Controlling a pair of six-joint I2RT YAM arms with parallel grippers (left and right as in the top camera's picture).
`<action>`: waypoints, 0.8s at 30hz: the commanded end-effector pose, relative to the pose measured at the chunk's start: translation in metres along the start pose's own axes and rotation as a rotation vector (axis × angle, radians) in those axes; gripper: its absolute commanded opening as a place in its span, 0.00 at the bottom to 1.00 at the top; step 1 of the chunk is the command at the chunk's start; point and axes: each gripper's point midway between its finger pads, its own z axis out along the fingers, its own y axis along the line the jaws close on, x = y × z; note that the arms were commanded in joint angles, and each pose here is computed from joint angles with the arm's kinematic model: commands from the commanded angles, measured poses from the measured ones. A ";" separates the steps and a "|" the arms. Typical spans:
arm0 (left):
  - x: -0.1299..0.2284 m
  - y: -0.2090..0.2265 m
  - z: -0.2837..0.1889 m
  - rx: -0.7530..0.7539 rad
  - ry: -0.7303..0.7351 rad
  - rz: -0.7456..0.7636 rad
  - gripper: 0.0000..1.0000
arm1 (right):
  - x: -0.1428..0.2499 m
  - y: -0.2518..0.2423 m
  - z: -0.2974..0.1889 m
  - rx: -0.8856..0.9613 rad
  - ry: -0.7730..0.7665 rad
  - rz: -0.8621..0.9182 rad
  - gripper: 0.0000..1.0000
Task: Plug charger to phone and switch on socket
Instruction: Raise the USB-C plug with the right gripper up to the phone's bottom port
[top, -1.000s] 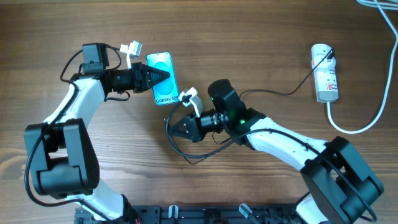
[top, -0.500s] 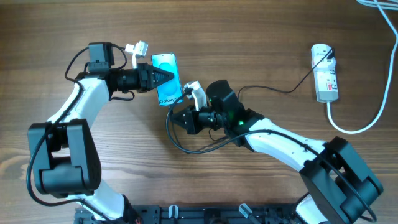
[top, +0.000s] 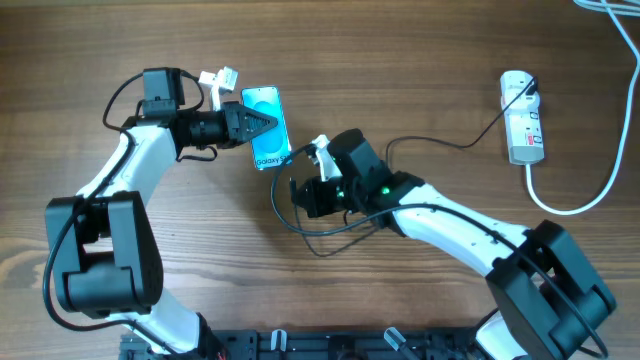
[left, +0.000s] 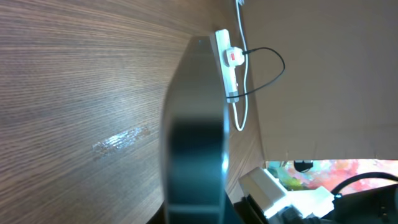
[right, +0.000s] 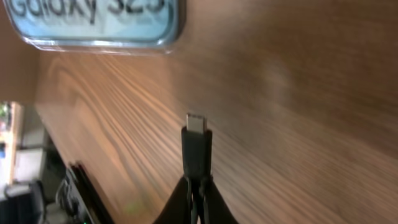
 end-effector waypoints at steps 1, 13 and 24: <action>-0.004 0.003 0.001 -0.039 -0.011 -0.023 0.04 | -0.021 0.020 -0.006 0.055 -0.011 -0.109 0.04; 0.004 -0.004 0.021 -0.053 0.025 -0.029 0.04 | -0.019 0.027 -0.004 0.110 -0.017 -0.154 0.04; 0.007 -0.012 0.021 -0.010 0.040 -0.031 0.04 | -0.024 0.014 -0.006 0.189 -0.050 -0.147 0.04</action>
